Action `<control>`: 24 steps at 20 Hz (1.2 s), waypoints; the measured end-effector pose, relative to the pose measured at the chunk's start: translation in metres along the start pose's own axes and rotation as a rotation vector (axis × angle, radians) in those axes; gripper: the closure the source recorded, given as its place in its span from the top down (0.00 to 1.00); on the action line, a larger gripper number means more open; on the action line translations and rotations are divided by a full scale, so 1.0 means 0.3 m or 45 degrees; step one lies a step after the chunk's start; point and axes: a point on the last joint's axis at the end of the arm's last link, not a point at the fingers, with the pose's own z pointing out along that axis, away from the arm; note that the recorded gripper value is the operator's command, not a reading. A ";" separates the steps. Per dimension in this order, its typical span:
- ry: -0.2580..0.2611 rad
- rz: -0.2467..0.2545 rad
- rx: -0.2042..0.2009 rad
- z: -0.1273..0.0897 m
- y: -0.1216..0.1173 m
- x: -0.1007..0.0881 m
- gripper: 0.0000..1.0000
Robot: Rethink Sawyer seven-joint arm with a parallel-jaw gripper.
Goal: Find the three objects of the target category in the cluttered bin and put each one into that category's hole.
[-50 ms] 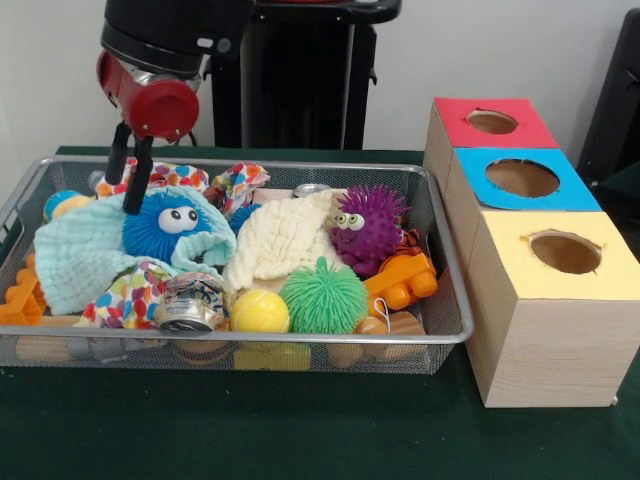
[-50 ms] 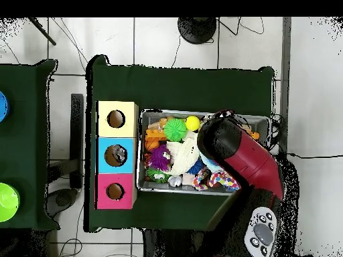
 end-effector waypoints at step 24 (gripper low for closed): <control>0.023 -0.139 0.057 0.057 0.069 0.195 1.00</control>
